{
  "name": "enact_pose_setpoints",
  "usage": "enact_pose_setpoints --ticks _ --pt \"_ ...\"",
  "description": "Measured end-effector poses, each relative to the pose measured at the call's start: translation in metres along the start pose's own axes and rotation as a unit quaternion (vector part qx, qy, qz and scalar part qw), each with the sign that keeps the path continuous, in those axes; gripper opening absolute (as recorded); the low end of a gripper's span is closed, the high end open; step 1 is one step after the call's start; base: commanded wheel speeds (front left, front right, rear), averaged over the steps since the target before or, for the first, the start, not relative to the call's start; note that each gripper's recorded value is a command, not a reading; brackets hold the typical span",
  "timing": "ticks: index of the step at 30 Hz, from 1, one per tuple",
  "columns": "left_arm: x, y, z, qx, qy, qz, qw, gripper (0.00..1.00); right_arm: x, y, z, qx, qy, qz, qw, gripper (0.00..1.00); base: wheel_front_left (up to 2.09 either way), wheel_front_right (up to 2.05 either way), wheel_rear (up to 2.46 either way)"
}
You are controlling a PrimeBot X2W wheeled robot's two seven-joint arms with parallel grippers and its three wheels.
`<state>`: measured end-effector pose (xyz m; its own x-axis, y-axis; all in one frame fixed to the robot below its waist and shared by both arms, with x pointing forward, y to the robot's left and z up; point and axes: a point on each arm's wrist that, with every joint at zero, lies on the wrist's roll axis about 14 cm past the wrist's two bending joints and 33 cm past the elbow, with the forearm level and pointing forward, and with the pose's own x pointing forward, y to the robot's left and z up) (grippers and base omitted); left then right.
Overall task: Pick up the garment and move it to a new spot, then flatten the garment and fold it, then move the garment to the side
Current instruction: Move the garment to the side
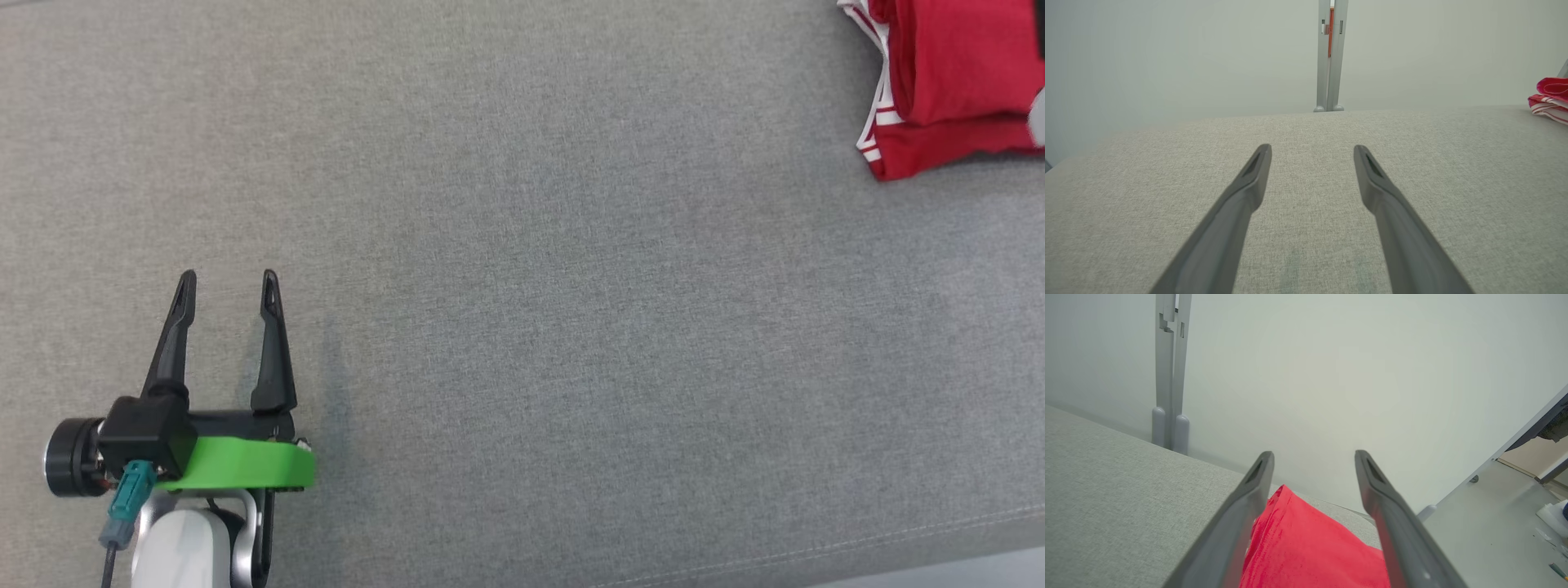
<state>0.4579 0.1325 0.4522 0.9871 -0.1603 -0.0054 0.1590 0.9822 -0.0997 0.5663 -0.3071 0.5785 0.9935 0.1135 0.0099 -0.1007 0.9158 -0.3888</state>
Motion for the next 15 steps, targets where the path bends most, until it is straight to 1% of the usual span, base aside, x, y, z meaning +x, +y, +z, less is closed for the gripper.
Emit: enact_pose_setpoints --ticks 5,9,15 --pt "-0.023 0.007 0.013 0.001 -0.007 0.017 1.0 1.0 -0.027 0.035 0.015 0.042 -0.036 0.022 0.998 1.0 0.0 0.0 0.0" --pt "-0.037 0.012 0.025 0.003 -0.017 0.029 0.999 1.0 -0.052 0.056 0.022 0.088 -0.059 0.022 0.994 1.0 0.0 0.0 0.0" --pt "-0.056 0.019 0.036 0.003 -0.027 0.044 0.999 1.0 -0.098 0.095 0.011 0.146 -0.061 0.024 0.987 1.0 0.0 0.0 0.0"
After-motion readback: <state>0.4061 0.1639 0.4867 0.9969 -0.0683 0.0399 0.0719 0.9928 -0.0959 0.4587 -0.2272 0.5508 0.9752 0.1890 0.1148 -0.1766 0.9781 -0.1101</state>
